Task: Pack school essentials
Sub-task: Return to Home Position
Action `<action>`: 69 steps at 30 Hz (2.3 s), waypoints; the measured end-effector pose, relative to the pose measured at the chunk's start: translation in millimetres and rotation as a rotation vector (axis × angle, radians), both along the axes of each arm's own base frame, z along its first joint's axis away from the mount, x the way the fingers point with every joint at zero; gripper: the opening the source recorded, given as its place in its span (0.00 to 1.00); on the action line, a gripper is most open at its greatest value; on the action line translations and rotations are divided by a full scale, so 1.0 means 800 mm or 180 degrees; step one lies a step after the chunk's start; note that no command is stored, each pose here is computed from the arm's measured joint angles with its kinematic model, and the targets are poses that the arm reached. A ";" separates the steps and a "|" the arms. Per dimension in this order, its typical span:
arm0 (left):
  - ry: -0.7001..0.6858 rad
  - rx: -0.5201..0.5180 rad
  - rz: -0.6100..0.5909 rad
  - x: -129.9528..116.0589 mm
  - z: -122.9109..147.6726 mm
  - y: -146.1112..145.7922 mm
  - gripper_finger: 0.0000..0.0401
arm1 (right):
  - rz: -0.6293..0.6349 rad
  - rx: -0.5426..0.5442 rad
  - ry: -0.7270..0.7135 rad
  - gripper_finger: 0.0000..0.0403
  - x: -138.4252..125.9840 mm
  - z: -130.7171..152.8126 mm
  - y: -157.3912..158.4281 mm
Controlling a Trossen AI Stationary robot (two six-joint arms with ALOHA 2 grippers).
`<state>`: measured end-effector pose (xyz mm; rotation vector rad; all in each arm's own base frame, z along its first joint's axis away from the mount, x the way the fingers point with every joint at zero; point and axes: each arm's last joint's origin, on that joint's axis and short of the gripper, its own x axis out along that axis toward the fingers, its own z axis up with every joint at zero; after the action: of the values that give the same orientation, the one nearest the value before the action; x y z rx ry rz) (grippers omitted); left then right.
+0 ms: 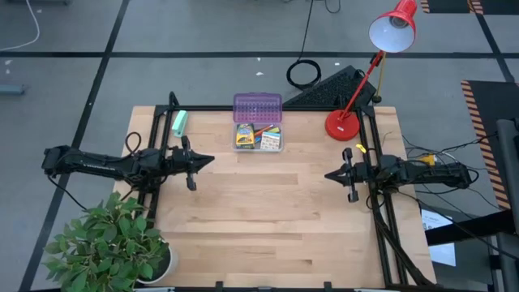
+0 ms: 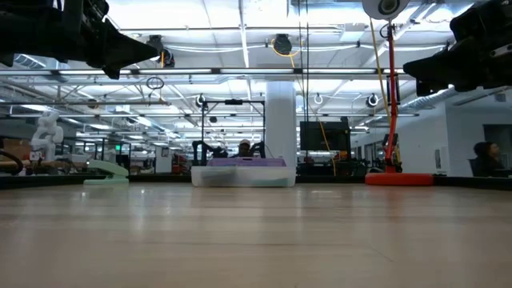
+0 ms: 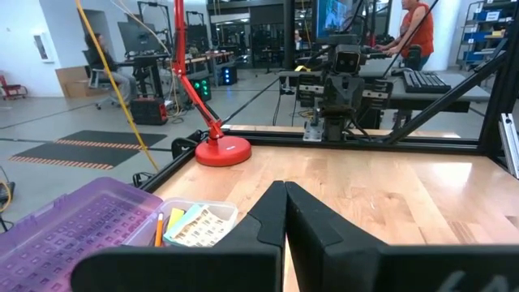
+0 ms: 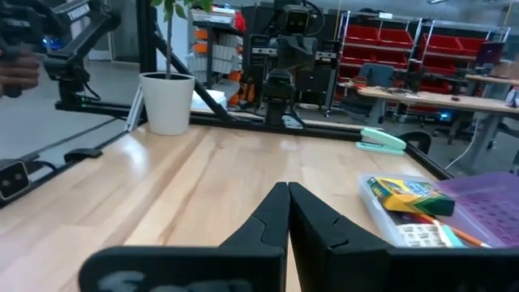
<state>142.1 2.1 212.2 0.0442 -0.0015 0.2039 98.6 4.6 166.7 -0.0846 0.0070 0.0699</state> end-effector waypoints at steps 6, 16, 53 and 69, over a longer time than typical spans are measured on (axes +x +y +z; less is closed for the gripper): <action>0.0010 0.0054 -0.0018 0.000 0.000 0.000 0.02 | -0.0005 0.0001 -0.0011 0.00 0.000 0.000 0.000; -0.0286 0.0171 -0.0348 -0.005 -0.015 -0.004 0.02 | -0.0005 -0.0041 -0.0020 0.00 0.000 0.001 0.000; -0.0556 0.0267 -0.0575 -0.054 -0.034 -0.005 0.02 | -0.0005 -0.0041 -0.0021 0.00 0.000 0.001 0.000; -0.0057 0.0018 -0.0898 -0.056 -0.055 -0.008 0.02 | -0.0005 -0.0041 -0.0023 0.00 0.000 0.001 0.000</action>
<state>97.1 -4.6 168.3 0.0473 -0.0259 -0.0779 98.7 4.6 167.2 -0.0978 0.0005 0.0679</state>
